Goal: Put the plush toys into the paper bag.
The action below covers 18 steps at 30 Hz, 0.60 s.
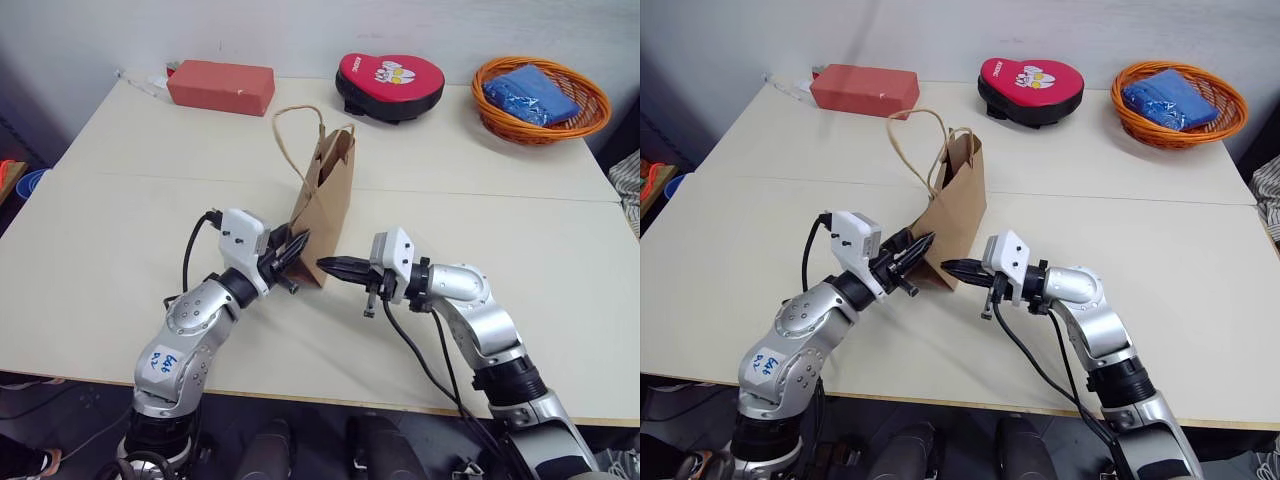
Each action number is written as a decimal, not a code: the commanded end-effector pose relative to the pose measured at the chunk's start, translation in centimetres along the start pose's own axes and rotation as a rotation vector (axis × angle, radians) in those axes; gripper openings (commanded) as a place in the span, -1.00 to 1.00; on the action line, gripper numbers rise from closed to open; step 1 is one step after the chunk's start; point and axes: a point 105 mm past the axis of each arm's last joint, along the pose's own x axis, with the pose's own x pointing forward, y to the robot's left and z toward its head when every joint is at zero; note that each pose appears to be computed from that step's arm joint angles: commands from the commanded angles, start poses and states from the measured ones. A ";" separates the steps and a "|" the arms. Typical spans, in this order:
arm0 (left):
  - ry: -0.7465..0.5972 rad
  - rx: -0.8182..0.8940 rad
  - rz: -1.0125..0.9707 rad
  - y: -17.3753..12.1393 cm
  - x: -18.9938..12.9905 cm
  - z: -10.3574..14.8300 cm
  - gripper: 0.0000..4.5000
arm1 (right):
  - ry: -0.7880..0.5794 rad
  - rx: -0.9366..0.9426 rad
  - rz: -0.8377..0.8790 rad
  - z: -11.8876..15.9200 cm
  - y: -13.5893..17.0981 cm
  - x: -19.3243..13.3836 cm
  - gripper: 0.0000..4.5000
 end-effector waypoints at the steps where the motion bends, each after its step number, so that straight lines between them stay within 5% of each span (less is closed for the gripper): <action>1: -0.079 0.004 -0.161 0.0 -2.5 2.6 -0.99 | -0.012 -0.018 -0.015 1.4 -0.4 -2.0 -1.00; 8: 0.111 0.076 -0.610 2.1 -7.2 2.7 -0.99 | 0.014 -0.088 -0.051 3.5 -1.1 -8.2 -1.00; 18: 0.056 0.262 -0.949 2.7 -3.2 3.6 -0.99 | 0.218 -0.204 -0.214 3.4 -2.3 -17.0 -1.00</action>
